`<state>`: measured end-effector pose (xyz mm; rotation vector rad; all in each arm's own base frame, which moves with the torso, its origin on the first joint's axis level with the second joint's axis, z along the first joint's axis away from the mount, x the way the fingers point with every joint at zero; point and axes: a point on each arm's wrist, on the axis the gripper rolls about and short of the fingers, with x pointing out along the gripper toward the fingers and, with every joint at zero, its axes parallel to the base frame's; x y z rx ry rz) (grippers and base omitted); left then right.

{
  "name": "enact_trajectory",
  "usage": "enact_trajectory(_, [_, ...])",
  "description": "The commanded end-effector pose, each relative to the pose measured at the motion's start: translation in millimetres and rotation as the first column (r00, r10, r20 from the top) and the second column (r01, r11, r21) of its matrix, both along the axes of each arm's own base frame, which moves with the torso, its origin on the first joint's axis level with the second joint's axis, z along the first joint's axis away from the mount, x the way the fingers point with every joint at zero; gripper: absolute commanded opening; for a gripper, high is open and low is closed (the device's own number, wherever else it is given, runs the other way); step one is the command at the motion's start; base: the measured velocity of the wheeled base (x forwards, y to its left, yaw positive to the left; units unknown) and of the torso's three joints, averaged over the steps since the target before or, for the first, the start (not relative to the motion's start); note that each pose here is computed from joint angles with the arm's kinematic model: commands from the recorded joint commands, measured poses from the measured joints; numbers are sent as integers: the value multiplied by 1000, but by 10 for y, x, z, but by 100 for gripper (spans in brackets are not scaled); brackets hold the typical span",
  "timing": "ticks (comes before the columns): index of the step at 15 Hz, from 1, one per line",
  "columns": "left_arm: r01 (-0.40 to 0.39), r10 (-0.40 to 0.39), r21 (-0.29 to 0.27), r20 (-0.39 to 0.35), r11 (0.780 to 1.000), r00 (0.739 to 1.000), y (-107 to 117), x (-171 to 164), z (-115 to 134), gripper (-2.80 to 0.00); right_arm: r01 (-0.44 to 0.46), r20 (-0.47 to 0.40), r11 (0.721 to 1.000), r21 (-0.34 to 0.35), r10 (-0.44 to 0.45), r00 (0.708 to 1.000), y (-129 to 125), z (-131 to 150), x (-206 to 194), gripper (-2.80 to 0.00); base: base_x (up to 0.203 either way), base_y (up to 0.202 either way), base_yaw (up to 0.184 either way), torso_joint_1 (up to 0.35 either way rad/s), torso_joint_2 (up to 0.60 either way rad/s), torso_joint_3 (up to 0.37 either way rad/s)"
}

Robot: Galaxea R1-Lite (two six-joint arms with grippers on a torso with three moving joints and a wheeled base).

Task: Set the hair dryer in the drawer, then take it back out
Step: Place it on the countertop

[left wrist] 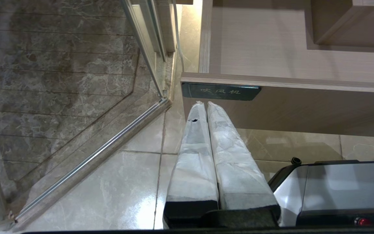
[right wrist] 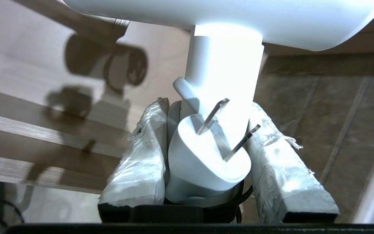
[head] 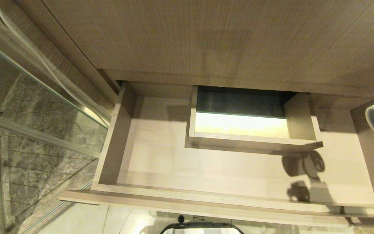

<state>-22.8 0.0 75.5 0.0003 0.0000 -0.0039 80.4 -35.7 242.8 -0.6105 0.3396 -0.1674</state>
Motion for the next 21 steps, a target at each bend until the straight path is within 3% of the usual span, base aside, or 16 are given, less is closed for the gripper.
enact_trajectory(1, [-1, 1, 0, -2, 1000, 1000, 0, 1, -4, -280, 0, 57, 999, -32, 2, 998, 75, 38, -149, -280, 0, 0, 0, 0, 0, 0])
enact_trajectory(8, [1, -1, 0, 0, 1000, 1000, 0, 0, 0, -280, 4, 153, 999, -54, 4, 988, 215, 28, -423, -280, 0, 0, 0, 0, 0, 0])
enact_trajectory(13, [1, -1, 0, 0, 1000, 1000, 0, 0, 0, -280, 4, 219, 1000, 9, -5, 976, 270, 47, -527, -280, 0, 0, 0, 7, -3, -6])
enact_trajectory(21, [-1, 1, 0, -2, 1000, 1000, 0, 1, -4, -280, 11, 295, 1000, -18, -5, 956, 374, 84, -737, -280, 0, 0, 0, 165, -418, -190])
